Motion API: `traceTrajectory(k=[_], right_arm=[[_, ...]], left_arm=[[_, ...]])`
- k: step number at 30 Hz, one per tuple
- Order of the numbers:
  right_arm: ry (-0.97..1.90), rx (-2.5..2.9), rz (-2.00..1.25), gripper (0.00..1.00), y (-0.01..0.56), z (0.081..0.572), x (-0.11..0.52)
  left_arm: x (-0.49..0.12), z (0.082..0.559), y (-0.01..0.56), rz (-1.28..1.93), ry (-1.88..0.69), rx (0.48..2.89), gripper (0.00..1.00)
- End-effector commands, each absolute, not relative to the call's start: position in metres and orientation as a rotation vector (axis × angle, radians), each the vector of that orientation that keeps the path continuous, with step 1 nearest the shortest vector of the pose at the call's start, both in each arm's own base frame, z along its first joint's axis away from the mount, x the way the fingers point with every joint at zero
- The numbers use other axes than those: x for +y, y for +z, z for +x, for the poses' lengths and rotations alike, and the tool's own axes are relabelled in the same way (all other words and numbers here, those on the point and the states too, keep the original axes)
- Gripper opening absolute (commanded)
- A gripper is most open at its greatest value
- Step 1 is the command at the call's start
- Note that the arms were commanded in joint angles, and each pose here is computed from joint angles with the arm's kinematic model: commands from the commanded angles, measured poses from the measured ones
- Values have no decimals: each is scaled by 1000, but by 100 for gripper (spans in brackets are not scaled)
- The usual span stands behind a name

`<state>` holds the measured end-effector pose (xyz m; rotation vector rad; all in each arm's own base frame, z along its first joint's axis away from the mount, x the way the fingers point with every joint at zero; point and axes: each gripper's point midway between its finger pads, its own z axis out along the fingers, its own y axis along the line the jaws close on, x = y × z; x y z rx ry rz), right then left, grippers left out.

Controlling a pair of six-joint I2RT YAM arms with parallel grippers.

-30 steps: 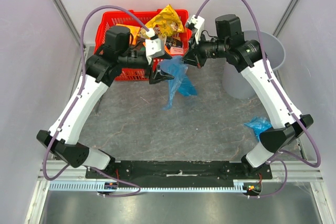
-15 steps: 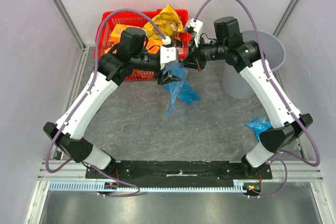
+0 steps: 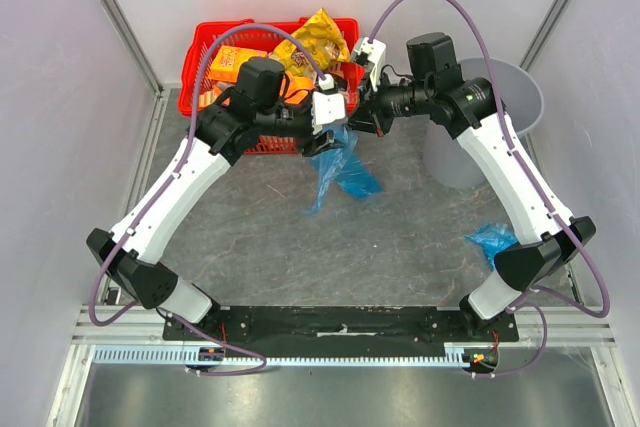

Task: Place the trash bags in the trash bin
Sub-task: Unfold the trash bag at the center of the board.

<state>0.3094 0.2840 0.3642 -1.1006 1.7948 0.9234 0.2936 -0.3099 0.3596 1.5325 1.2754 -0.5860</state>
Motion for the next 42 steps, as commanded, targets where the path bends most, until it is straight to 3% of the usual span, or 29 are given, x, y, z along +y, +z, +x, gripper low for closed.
traceTrajectory(k=[1,5,12,16,26,35,42], right_arm=[[919,1726,-1112,0,385,300,280],[914,1722,-1108,0,387,300,278],[920,1720,-1106,0,388,300,277],[915,1714,-1105,0,390,300,275],[872,1745,-1094,3,389,306,261],[767,1741,-1065,44,403,314,246],[775,1724,-1110,56,401,301,243]], left_arm=[[-312,305,361,1534,-521,1230,61],[-314,307,356,1532,-526,1238,55],[-318,309,353,1517,-549,1251,33],[-320,310,351,1510,-562,1261,3],[-309,310,350,1454,-531,1309,2],[-303,314,354,1365,-514,1373,2],[-299,333,363,1197,-492,1476,2]])
